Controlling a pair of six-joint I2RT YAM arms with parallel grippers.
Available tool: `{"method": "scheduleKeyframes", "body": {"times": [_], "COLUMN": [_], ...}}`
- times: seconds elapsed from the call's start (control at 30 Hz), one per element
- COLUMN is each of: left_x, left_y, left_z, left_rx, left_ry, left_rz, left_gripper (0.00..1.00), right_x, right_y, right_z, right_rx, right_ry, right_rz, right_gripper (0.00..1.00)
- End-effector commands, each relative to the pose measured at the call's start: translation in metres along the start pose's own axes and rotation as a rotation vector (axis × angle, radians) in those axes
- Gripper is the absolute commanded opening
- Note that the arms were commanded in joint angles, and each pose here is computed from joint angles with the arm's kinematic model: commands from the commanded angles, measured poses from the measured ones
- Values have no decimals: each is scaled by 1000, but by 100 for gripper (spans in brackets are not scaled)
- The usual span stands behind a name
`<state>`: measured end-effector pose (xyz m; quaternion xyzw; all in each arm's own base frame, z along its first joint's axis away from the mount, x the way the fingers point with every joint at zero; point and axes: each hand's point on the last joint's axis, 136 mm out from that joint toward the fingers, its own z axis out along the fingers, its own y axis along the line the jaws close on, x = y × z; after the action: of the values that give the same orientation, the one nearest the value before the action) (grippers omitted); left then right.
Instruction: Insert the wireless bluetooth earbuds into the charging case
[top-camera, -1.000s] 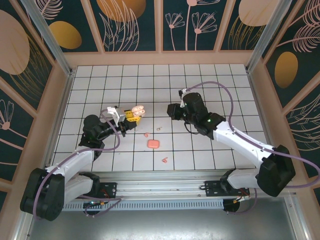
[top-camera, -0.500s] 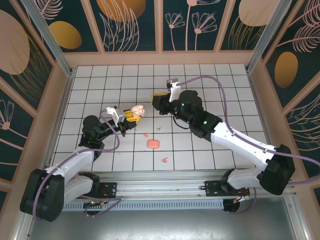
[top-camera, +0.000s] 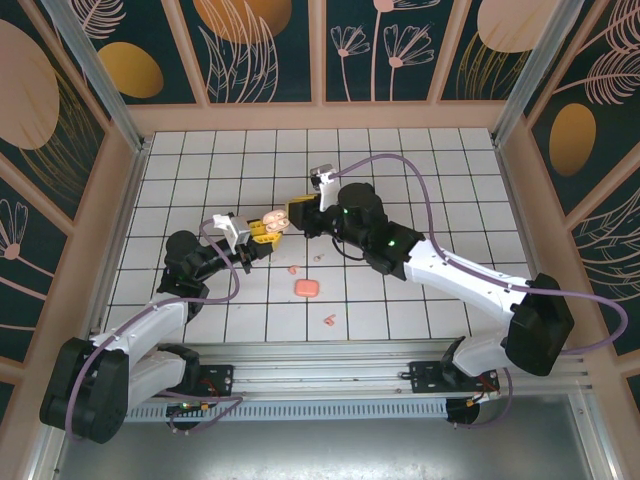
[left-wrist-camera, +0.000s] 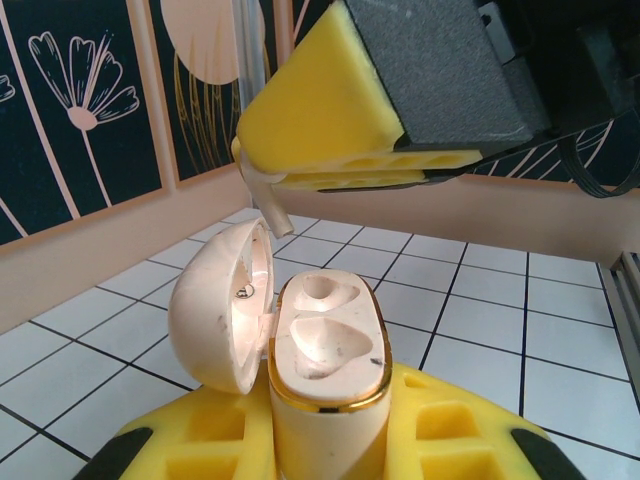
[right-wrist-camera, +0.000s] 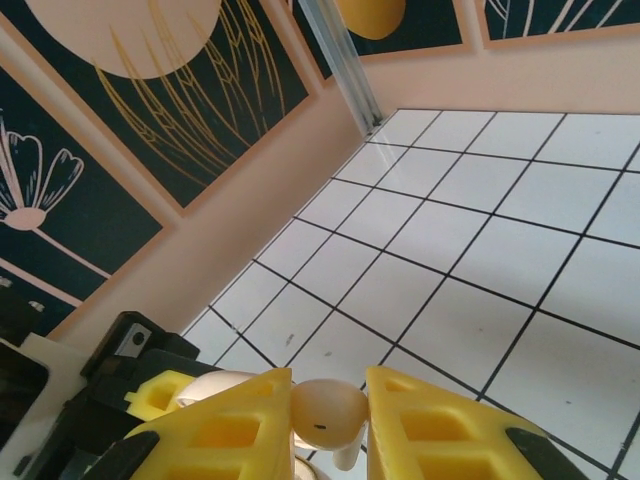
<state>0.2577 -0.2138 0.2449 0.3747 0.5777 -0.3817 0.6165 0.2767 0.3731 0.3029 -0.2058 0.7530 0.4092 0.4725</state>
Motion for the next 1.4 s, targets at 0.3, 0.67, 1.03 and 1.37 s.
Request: {"method": "scheduleKeyframes", "body": {"times": [0.3,0.67,1.03,1.37], "left_x": [-12,-16,-17,-21], "left_y": [-3,-2,-2,-3], "left_z": [-1,-1,0,-1], "left_rx": [2,-4,-1,0], "left_ry": [-41,-52,-62,-72], "left_rz": [40,35,26,25], "left_gripper": [13,13,13,13], "right_x": [-10,2,6,17], "right_y": [24,21,21,21], "right_z": [-2,0,0,3], "right_rx": [-56,-53,-59,-55], "right_ry": [-23,13,21,50], "right_rz": [-54,-59,-55,-59], "right_gripper": [21,21,21,21]}}
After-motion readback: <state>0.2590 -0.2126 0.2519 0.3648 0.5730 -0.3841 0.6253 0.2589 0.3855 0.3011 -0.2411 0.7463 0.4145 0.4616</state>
